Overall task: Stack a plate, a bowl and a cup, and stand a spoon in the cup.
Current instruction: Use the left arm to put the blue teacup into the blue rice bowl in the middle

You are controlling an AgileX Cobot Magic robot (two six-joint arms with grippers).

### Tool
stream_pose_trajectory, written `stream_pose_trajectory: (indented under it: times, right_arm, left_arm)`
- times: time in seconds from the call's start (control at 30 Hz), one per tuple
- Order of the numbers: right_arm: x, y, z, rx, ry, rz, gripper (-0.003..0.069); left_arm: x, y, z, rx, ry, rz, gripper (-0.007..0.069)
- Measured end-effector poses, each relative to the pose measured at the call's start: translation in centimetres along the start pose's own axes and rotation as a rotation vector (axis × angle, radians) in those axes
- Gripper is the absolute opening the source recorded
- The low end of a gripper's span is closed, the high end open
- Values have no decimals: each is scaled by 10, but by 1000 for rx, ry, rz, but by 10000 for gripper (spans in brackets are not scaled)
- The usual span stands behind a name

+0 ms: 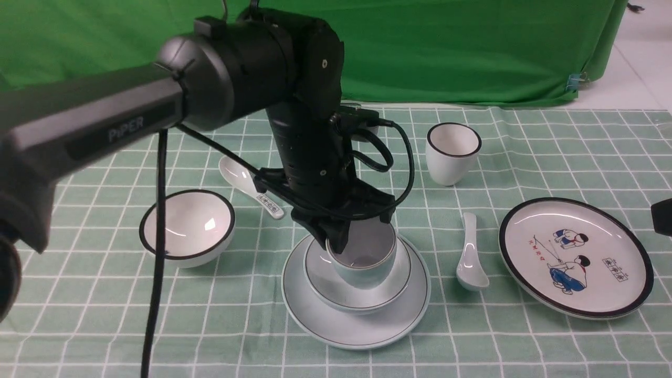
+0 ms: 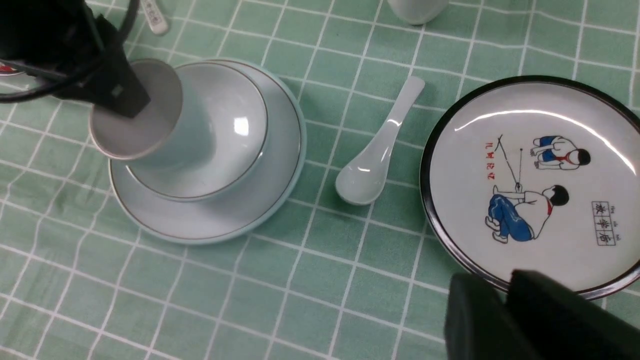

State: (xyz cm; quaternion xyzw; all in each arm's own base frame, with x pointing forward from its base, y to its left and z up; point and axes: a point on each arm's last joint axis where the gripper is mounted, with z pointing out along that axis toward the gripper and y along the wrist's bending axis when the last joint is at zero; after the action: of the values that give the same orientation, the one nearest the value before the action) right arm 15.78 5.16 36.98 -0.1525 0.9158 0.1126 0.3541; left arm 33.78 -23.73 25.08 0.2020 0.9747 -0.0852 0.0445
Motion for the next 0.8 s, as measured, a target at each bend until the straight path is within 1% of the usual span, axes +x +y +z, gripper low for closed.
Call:
stream_pose_trajectory:
  times: [0.17,0.53,0.8]
  right_arm:
    - [0,0,0,0,0,0,141]
    - [0,0,0,0,3,-7,142]
    - [3,0,0,-5,31,-20,143]
  left_arm:
    - [-6,0,6,8,-37,-3,37]
    - [-8,3,26,-16,20,-22,37]
    - [-8,3,27,-21,21,-23,38]
